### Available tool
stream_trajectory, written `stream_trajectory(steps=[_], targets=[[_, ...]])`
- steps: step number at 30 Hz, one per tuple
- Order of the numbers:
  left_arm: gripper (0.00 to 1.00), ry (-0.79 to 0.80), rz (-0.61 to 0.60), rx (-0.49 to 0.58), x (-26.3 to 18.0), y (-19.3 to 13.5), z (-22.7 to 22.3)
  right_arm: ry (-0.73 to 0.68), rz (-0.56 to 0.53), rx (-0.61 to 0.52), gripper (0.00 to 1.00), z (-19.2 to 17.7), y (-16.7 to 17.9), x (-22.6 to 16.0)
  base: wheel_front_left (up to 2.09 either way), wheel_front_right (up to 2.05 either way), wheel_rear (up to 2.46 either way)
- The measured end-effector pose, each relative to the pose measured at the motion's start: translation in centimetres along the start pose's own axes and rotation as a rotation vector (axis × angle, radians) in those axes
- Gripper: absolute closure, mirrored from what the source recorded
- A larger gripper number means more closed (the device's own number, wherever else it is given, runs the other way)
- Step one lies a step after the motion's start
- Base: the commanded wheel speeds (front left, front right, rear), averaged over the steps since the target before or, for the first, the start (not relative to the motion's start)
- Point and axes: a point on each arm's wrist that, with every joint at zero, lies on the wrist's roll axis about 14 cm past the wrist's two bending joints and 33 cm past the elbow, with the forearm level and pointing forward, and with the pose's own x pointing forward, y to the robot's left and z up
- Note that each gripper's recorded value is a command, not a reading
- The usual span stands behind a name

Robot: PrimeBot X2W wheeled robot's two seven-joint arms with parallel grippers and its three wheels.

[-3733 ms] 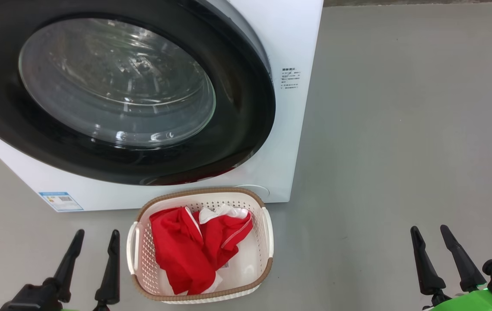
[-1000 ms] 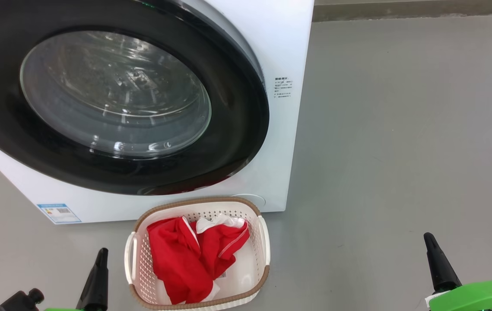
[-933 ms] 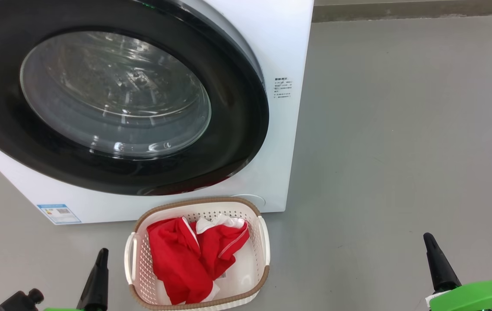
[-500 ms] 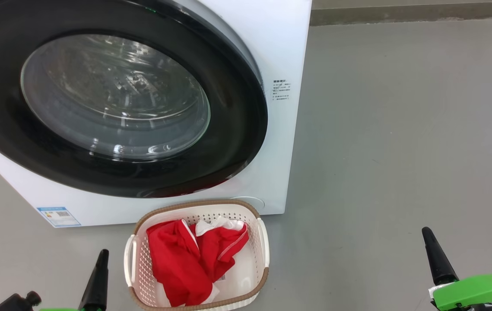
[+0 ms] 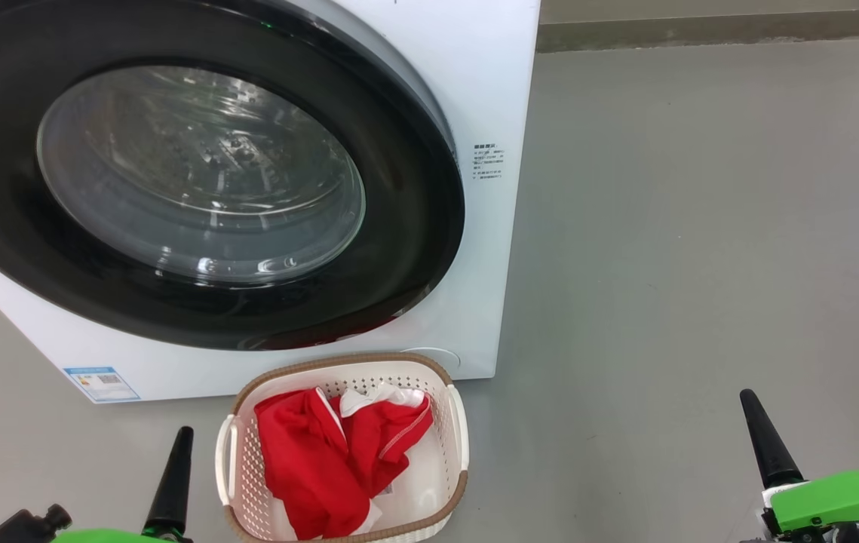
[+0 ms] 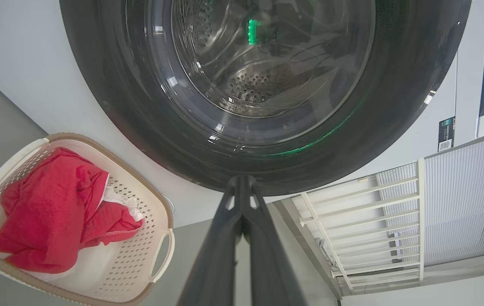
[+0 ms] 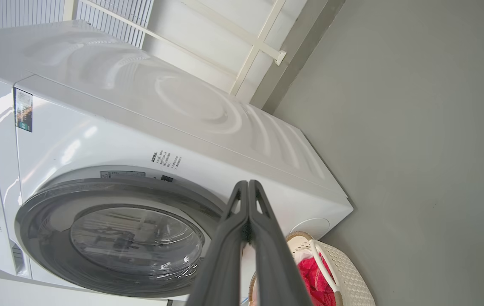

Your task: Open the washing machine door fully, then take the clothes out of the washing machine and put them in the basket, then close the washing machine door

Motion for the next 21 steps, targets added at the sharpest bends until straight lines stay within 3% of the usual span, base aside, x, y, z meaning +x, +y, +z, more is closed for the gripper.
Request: stream_trajectory(steps=[21], targets=[[1.00, 0.019, -0.024, -0.217, 0.1, -0.7, -0.1, 0.003, 0.056, 0.197, 1.00, 0.6, 1.9, 0.7, 0.00, 0.00, 0.00]])
